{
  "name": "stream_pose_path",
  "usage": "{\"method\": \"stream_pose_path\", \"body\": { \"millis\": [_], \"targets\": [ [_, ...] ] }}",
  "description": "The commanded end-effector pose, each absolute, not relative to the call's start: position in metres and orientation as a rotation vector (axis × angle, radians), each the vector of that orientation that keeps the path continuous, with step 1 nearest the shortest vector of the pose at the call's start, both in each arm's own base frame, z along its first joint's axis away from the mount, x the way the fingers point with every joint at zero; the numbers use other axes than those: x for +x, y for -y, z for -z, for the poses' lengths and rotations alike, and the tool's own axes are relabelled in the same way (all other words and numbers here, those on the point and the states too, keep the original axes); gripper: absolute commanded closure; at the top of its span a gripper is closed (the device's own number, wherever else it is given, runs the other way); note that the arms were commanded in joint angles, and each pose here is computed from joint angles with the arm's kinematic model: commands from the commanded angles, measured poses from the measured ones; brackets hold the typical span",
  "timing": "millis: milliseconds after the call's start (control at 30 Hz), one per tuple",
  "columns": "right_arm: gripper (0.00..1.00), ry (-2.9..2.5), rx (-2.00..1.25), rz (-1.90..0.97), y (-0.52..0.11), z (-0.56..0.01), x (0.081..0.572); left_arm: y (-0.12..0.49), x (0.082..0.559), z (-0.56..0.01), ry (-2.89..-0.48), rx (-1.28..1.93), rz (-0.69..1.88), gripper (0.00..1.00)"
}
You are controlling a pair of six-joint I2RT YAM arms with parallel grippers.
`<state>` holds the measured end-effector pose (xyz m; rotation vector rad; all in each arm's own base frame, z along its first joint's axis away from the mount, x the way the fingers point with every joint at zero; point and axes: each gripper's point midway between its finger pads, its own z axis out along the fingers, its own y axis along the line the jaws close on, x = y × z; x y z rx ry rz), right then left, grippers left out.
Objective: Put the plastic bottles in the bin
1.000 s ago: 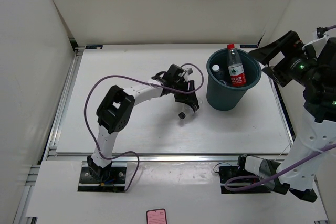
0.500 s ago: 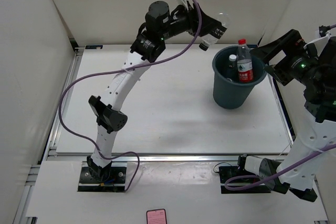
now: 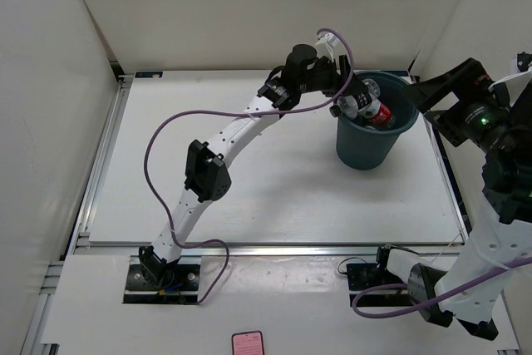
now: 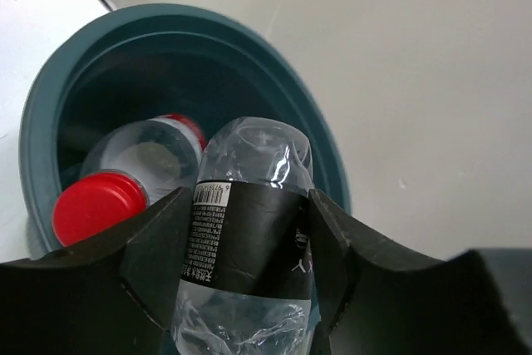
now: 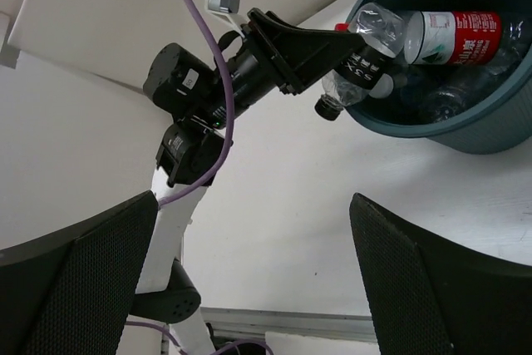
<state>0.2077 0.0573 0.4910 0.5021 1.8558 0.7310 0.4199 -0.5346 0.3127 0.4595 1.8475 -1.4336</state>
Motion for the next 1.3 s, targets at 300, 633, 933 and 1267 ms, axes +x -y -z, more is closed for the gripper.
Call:
{"method": "stream_pose_path", "body": {
  "millis": [300, 633, 933, 1267],
  "targets": [
    [0.0, -1.797, 0.519, -0.635, -0.048, -0.497, 0.186, 0.541, 0.387, -0.395, -1.644, 0.46, 1.553, 0.0],
    [0.0, -1.897, 0.768, -0.489, -0.019, -0.454, 0.191, 0.4, 0.381, -0.473, -1.564, 0.332, 1.278, 0.0],
    [0.0, -2.11, 0.87, -0.458, -0.01, -0.401, 0.224, 0.179, 0.32, -0.343, -1.891, -0.093, 0.498, 0.0],
    [0.0, -2.085, 0.761, -0.446, -0.008, -0.404, 0.237, -0.032, 0.216, -0.235, -1.799, -0.953, -0.307, 0.0]
  ]
}}
